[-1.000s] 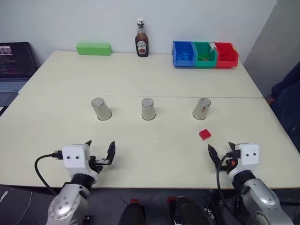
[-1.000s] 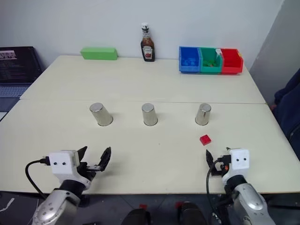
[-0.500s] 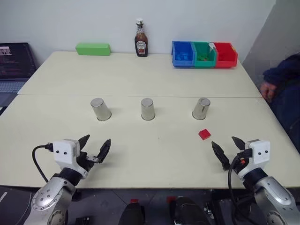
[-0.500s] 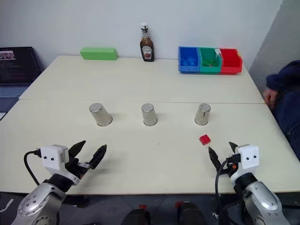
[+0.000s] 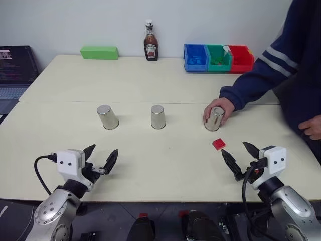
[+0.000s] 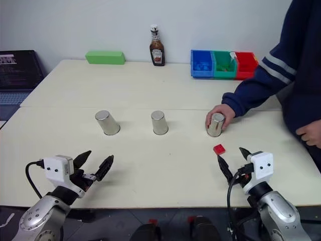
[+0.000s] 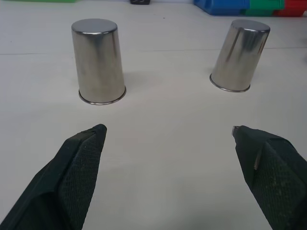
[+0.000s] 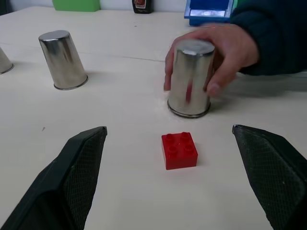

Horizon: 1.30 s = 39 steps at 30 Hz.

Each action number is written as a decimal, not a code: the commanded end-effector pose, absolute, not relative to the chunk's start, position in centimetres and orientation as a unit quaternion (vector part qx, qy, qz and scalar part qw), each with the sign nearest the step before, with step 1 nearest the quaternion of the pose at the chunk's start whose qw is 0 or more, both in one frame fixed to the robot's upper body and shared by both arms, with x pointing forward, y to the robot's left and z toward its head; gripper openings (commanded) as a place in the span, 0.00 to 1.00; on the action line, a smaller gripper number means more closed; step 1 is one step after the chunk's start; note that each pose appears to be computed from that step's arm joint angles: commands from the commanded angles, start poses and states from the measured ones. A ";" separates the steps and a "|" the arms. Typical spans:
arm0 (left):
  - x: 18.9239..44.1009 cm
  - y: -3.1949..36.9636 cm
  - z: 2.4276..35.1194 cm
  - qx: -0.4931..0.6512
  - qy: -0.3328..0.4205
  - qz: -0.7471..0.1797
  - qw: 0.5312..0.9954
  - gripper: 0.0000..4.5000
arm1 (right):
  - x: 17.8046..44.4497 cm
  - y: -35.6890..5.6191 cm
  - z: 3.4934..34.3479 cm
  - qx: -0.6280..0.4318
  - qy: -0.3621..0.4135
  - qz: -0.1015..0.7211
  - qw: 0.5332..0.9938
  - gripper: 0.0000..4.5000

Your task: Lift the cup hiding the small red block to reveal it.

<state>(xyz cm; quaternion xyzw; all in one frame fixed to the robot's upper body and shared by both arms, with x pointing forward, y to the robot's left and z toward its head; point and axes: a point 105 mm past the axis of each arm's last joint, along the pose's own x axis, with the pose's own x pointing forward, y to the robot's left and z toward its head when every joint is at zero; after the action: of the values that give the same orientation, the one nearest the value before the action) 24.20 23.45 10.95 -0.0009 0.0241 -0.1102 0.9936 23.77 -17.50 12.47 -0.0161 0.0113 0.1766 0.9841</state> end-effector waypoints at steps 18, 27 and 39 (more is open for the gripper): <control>24.8 23.0 12.5 0.016 -0.004 -0.127 0.992 1.00 | 23.3 -18.0 12.6 -0.025 -0.012 0.181 0.983 0.99; 24.7 22.7 12.6 0.012 -0.003 -0.140 0.990 1.00 | 23.2 -18.4 11.9 -0.025 -0.012 0.187 0.982 0.99; 24.7 22.9 12.8 0.014 -0.004 -0.142 0.990 1.00 | 23.4 -18.7 11.6 -0.027 -0.015 0.187 0.982 0.99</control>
<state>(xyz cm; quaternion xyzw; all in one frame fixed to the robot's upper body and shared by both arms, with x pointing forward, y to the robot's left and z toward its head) 24.66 22.78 11.53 0.0043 0.0183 -0.1409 0.9898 23.20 -18.65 10.27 -0.0153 0.0097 0.1872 0.9822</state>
